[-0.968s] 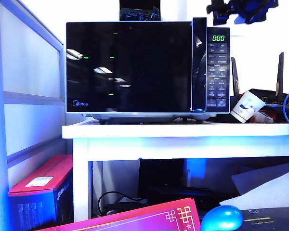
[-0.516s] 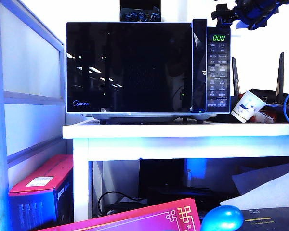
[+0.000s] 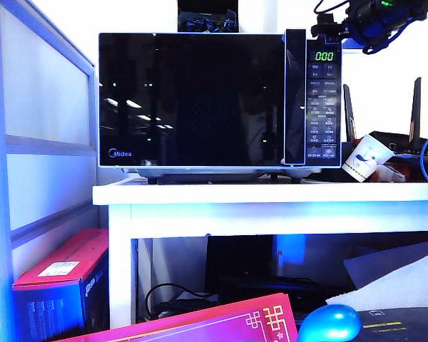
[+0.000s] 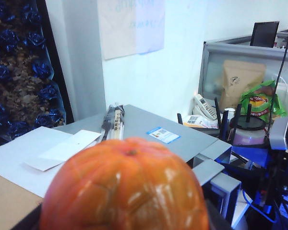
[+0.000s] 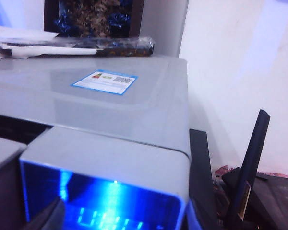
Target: Open the microwave door, place the orange inside the microwave, then close the microwave door.
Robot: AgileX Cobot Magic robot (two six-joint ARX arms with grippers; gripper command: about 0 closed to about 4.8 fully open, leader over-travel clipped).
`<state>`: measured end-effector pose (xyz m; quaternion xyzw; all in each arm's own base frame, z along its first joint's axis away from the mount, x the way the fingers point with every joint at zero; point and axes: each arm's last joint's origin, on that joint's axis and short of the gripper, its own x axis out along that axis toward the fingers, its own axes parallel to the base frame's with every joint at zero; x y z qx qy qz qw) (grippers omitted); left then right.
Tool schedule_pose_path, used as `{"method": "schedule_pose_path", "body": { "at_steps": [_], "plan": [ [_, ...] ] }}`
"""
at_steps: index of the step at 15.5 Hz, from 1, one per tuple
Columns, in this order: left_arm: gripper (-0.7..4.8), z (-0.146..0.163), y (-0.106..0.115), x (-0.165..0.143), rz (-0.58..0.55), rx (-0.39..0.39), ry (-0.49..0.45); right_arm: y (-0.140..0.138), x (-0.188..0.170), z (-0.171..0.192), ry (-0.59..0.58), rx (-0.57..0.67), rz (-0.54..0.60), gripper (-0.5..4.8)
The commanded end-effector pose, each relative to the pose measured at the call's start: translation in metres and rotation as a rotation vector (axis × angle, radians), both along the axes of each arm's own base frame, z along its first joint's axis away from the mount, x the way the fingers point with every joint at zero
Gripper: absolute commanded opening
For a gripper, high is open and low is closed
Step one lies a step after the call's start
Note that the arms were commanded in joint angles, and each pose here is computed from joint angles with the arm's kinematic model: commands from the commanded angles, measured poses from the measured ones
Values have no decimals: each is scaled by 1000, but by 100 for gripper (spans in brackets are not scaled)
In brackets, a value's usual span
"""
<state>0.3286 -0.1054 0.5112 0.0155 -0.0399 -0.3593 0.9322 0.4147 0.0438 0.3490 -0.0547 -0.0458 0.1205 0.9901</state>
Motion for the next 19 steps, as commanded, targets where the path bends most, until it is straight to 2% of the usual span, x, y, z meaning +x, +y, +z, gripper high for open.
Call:
{"method": "schedule_pose_path", "body": {
  "at_steps": [1, 5, 9, 11, 13, 16, 19],
  "plan": [
    [183, 4, 0, -2, -3, -5, -20, 3, 5, 1, -34, 0, 72, 332],
    [183, 3, 0, -2, -2, -2, -8, 8, 4, 0, -31, -10, 211, 332],
    [183, 2, 0, -2, -1, 1, -1, 10, 3, -4, 17, -10, 268, 332],
    [183, 2, 0, -2, -1, 1, -1, 10, 3, -3, 10, -12, 266, 332],
    [183, 2, 0, -2, -1, 3, -3, 7, 0, 3, -8, -26, 175, 332],
    [183, 2, 0, -2, 0, 3, -4, 4, -9, 17, -31, -41, 114, 332],
    [183, 2, 0, -2, 0, 3, -5, 3, -15, 21, -6, -43, 113, 332]
  ]
}}
